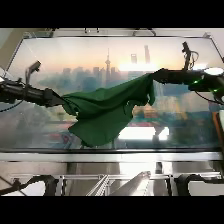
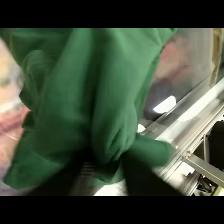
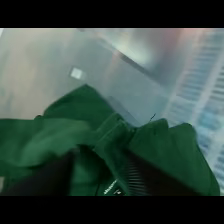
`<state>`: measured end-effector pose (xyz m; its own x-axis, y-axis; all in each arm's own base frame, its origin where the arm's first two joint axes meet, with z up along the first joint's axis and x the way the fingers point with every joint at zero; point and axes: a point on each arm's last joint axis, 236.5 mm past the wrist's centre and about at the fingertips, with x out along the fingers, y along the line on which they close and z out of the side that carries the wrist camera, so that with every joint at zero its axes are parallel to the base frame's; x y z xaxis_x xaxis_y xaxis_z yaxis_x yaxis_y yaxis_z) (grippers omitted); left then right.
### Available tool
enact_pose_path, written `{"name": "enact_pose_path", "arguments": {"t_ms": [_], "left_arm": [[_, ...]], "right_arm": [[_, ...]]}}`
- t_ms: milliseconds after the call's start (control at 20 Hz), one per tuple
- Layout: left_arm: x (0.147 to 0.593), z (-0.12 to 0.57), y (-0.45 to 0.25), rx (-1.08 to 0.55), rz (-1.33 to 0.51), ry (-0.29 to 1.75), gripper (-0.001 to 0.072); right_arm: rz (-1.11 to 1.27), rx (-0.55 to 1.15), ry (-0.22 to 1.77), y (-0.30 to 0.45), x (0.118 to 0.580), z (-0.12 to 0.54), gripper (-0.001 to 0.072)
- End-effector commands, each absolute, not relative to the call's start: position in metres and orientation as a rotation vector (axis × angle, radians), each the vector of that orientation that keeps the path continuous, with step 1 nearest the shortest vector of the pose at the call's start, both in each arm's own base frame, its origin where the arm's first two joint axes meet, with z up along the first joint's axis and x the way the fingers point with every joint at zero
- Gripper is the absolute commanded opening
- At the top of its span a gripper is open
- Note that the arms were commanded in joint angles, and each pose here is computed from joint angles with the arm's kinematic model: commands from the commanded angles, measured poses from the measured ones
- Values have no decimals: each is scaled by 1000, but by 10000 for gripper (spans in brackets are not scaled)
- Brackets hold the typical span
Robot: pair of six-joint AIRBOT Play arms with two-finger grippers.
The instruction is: Fold the shirts.
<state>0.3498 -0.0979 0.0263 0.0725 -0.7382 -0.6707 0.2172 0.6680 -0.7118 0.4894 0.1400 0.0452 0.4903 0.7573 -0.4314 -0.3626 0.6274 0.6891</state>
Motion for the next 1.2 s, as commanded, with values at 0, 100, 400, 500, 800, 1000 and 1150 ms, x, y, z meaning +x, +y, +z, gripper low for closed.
{"name": "enact_pose_path", "arguments": {"t_ms": [0,100,400,500,800,1000,1150], "left_arm": [[366,-5,-90,-532,-774,1374,612],[376,1,-81,-564,-767,1394,709],[345,4,-70,-647,-744,1554,704],[310,-10,-73,-631,-705,1636,705],[270,-53,-83,-663,-534,1587,703],[281,-82,-90,-613,-473,1553,703],[306,-95,-96,-565,-461,1526,702]], "right_arm": [[706,584,795,122,500,38,463],[720,638,793,102,491,67,463],[736,721,1153,90,387,46,366],[717,752,1267,115,341,15,367],[542,820,1382,171,279,-73,369],[510,826,1359,201,291,-94,367],[487,874,1317,211,304,-99,366]]}}
